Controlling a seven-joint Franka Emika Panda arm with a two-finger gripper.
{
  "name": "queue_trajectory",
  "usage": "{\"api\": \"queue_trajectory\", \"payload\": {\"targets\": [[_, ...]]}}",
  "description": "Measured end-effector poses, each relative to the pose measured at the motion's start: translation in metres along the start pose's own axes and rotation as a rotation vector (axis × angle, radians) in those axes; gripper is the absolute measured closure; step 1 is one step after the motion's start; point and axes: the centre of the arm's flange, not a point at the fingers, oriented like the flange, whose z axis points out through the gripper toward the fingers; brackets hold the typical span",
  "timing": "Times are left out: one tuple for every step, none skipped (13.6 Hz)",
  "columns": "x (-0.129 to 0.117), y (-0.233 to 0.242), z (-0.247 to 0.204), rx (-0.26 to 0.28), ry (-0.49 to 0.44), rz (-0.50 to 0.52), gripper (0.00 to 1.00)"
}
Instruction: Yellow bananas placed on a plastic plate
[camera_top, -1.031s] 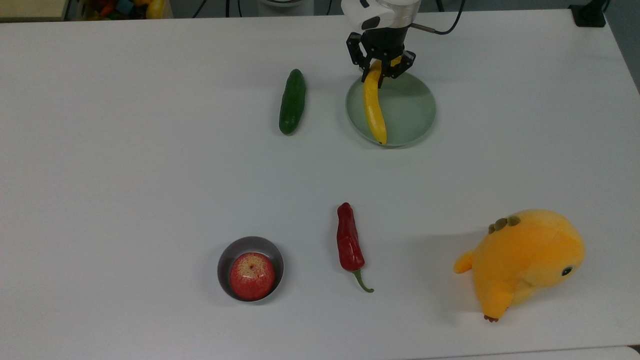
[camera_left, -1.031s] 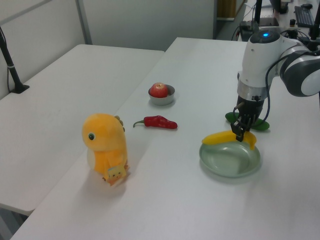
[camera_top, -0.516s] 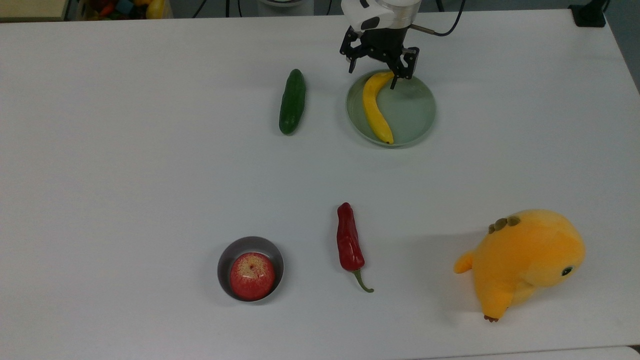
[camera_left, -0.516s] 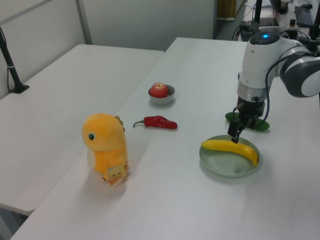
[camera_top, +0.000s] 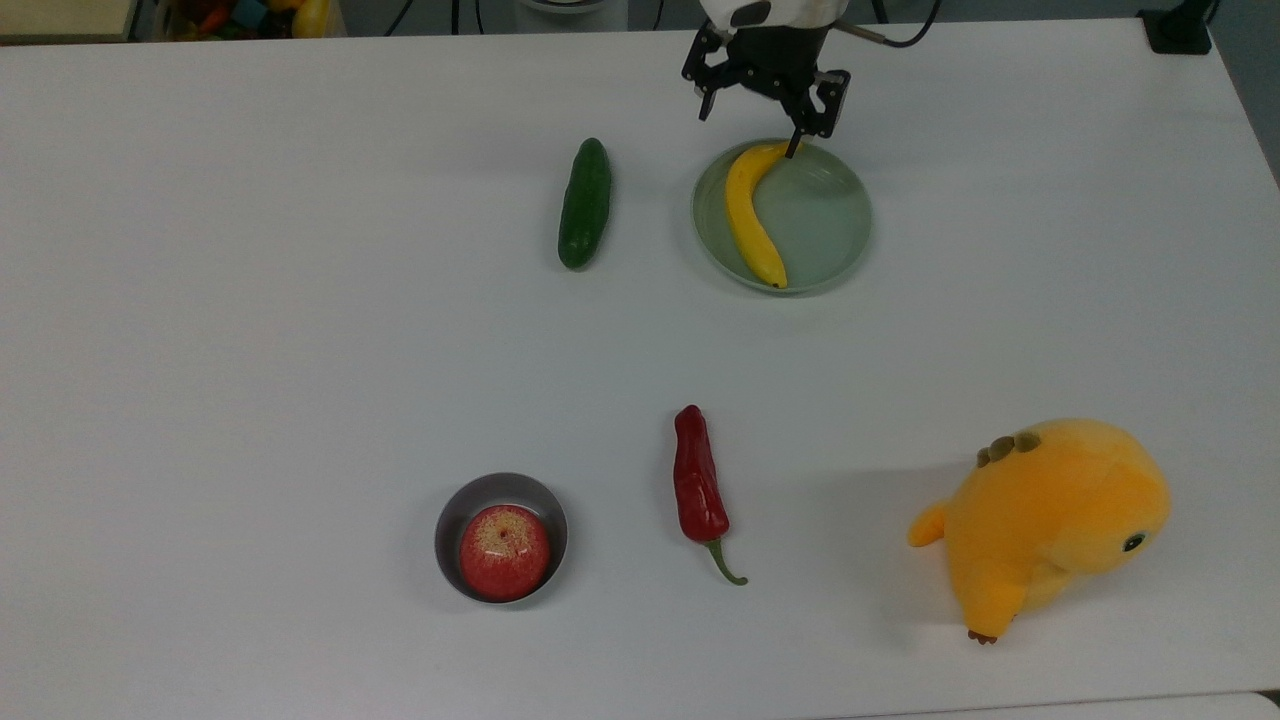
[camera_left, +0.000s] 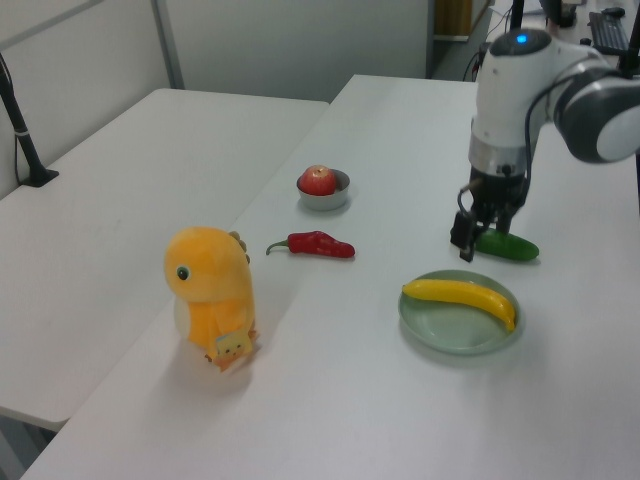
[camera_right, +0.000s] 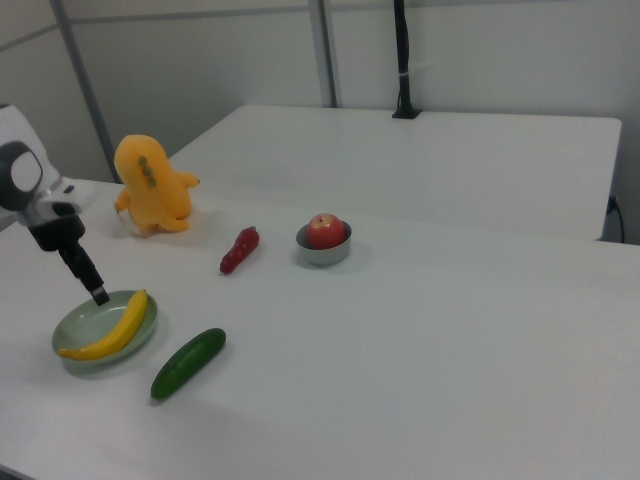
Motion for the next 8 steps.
{"api": "queue_trajectory", "payload": {"targets": [[0.01, 0.001, -0.02, 0.004, 0.002, 0.025, 0.0], [0.018, 0.003, -0.036, 0.018, -0.002, 0.05, 0.0], [0.029, 0.007, -0.056, 0.037, -0.006, 0.079, 0.0], [0.039, 0.012, -0.076, 0.052, -0.005, 0.105, 0.0], [0.049, 0.017, -0.094, 0.064, 0.0, 0.126, 0.0], [0.059, 0.023, -0.113, 0.076, 0.008, 0.146, 0.0], [0.071, 0.033, -0.136, 0.087, 0.019, 0.171, 0.0], [0.078, 0.04, -0.148, 0.089, 0.023, 0.182, 0.0]]}}
